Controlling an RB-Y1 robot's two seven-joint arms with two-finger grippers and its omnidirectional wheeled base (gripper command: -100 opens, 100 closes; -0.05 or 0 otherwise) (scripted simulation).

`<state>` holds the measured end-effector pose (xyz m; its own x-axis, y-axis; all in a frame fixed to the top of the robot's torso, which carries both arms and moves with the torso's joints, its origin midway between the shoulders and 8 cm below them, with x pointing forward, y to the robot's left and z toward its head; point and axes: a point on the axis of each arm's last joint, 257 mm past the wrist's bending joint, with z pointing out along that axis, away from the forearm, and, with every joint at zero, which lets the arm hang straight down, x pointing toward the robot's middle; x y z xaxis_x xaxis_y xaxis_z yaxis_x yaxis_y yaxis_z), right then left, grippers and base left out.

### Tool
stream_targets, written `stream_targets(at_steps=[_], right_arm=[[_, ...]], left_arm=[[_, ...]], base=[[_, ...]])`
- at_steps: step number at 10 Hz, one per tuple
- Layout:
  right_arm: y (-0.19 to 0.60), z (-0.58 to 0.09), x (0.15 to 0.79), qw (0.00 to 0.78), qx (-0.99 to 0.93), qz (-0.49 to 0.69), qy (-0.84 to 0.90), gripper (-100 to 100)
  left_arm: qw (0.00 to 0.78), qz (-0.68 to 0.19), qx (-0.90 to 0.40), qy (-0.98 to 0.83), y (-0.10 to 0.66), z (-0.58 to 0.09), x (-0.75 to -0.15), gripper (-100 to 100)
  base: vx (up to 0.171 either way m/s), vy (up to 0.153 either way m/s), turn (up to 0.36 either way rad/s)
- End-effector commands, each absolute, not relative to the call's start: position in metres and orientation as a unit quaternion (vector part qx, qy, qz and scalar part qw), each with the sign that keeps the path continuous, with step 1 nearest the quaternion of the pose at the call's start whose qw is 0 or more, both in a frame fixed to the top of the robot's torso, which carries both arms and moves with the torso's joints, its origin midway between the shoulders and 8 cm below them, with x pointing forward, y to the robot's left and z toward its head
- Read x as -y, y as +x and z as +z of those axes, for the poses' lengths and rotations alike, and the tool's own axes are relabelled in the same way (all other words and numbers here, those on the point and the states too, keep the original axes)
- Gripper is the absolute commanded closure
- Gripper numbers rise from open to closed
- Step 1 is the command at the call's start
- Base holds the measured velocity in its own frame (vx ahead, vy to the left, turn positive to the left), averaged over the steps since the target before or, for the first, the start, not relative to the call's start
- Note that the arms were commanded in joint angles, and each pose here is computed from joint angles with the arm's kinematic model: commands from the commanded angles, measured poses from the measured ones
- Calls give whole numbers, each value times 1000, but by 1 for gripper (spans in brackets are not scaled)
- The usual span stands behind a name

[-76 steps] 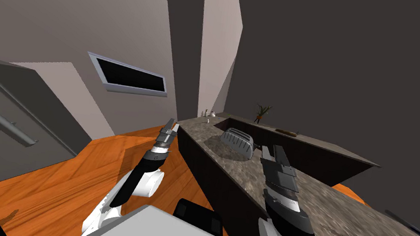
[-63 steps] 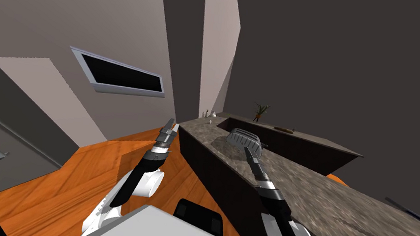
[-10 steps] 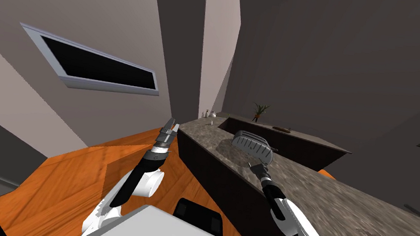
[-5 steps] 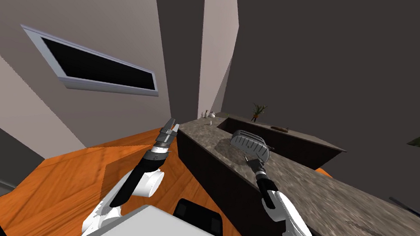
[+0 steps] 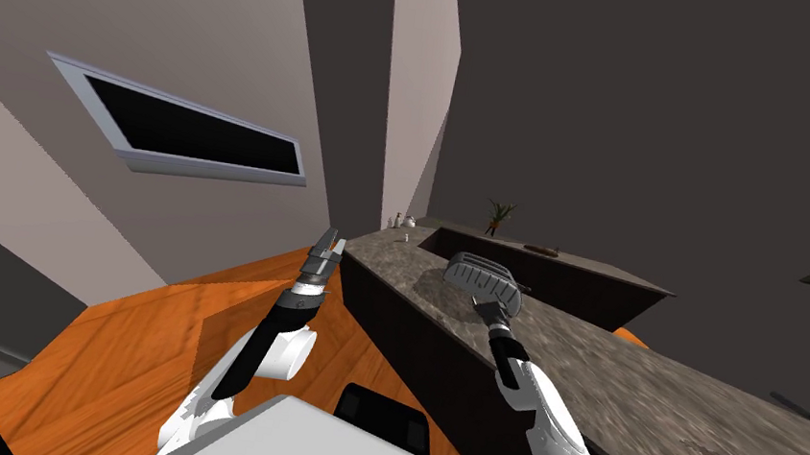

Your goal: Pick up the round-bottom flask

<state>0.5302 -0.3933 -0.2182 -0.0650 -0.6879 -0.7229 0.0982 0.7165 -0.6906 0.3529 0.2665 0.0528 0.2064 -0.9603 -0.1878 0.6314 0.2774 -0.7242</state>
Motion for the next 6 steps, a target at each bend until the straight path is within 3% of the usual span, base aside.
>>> stream_targets(at_steps=[1,6], right_arm=[[531,-215,397,648,-665,-309,-205,-100],[518,-228,432,632,-695,-322,-121,-100]], left_arm=[[733,-543,-319,-258,353,53,-267,0],[733,-543,-319,-258,353,53,-267,0]], base=[[63,-10,29],[93,-5,49]])
